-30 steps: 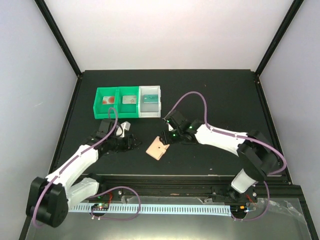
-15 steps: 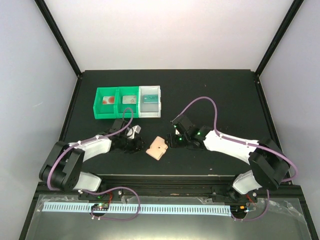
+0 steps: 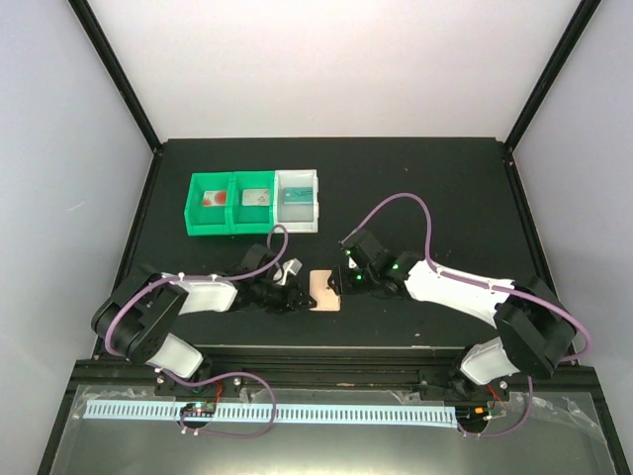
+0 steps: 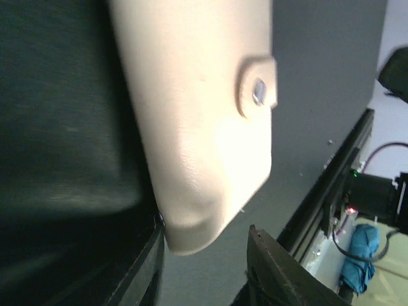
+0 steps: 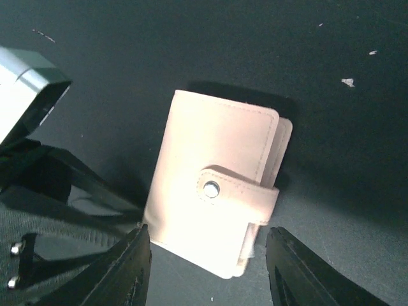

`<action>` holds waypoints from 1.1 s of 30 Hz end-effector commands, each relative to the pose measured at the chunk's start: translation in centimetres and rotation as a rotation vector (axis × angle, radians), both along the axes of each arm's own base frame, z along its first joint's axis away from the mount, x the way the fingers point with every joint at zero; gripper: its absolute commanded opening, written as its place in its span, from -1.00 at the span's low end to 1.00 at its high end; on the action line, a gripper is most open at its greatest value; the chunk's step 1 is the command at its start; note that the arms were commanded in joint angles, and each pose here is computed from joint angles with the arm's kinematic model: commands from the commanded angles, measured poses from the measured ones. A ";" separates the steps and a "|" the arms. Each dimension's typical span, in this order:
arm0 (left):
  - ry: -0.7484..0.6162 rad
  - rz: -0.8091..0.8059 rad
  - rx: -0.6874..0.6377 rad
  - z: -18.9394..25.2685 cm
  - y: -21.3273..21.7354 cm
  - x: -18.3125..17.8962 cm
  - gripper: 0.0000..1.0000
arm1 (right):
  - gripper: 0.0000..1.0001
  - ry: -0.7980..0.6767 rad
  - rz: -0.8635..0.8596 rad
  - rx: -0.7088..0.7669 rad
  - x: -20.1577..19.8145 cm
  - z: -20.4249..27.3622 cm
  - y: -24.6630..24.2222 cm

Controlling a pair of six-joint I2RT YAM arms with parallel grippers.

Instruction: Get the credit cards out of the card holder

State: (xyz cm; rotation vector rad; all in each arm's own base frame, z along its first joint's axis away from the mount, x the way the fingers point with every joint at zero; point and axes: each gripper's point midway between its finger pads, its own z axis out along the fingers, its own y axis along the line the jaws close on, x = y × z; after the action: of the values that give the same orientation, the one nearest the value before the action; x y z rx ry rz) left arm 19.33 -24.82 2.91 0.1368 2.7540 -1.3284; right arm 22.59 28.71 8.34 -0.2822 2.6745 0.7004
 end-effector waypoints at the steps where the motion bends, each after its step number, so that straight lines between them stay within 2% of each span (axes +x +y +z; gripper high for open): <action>1: -0.039 -0.032 -0.157 2.5 -2.8 -0.4 -0.25 | -0.01 -0.044 0.019 -0.014 0.3 0.6 -0.1; 4: -0.041 -0.009 -0.195 3.2 -2.8 -0.7 -0.22 | -0.03 -0.047 0.026 -0.026 0.4 0.4 0.0; 9: -0.152 0.095 -0.042 3.4 -0.3 0.7 0.01 | -0.16 -0.049 0.056 -0.056 0.3 -0.3 0.8; 20: -0.529 0.326 0.162 13.2 6.9 2.4 0.56 | -0.27 -0.059 0.089 -0.116 0.9 -1.0 3.1; 21: -0.554 0.352 0.175 14.0 7.6 2.4 0.67 | -0.28 -0.062 0.089 -0.135 1.0 -1.1 3.1; 22: -0.580 0.371 0.179 15.0 8.1 2.4 0.94 | -0.29 -0.063 0.088 -0.148 1.2 -1.1 3.1; 26: -0.651 0.416 0.175 17.5 9.5 2.0 0.98 | -0.29 -0.067 0.088 -0.187 1.4 -1.6 3.1; 33: -0.675 0.471 0.157 18.6 11.2 0.7 0.98 | -0.30 -0.060 0.111 -0.259 1.3 -2.5 3.0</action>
State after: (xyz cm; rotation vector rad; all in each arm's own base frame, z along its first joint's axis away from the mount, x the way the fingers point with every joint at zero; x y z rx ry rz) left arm 20.66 -15.16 21.09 -0.0163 2.1314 -0.8166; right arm 23.83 31.91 6.03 -0.4691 2.7051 0.4509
